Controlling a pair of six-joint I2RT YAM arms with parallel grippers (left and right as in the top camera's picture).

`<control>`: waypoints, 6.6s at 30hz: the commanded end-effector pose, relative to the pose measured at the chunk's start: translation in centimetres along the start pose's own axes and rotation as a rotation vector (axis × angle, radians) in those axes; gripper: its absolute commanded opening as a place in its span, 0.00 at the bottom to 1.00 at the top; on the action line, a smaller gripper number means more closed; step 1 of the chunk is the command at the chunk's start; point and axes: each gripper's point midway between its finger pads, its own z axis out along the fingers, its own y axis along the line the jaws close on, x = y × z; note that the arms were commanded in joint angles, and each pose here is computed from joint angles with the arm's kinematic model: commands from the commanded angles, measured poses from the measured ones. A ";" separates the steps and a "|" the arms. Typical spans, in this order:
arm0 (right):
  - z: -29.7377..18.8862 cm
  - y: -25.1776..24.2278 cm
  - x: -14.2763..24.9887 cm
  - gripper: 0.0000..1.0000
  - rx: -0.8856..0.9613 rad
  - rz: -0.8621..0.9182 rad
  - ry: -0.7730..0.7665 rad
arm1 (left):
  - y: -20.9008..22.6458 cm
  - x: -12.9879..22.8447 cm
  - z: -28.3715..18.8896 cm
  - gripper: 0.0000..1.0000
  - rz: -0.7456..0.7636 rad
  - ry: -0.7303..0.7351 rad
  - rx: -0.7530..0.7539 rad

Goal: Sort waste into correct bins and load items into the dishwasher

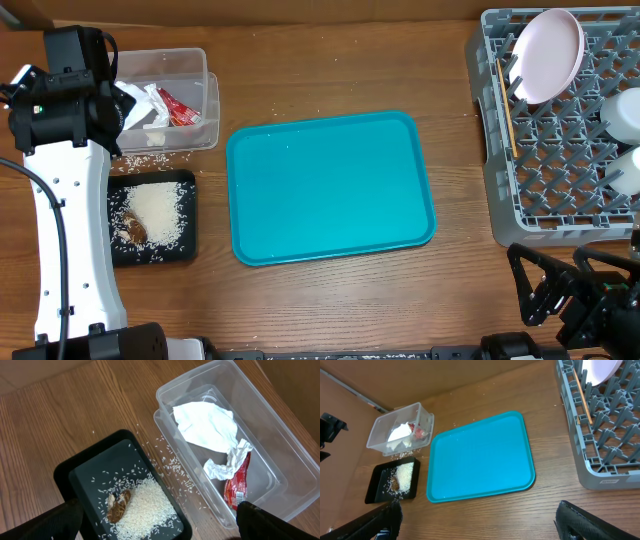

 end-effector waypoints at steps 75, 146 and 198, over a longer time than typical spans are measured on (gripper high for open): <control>22.0 -15.8 6.9 1.00 0.188 -0.256 -0.675 | -0.1 0.1 0.3 1.00 -0.003 0.001 -0.009; 22.0 -15.8 6.9 1.00 0.188 -0.256 -0.675 | 3.7 -2.8 -8.7 1.00 -0.131 -0.143 0.180; 22.0 -15.8 6.9 1.00 0.188 -0.256 -0.675 | 2.9 23.7 0.9 1.00 0.258 -0.280 1.025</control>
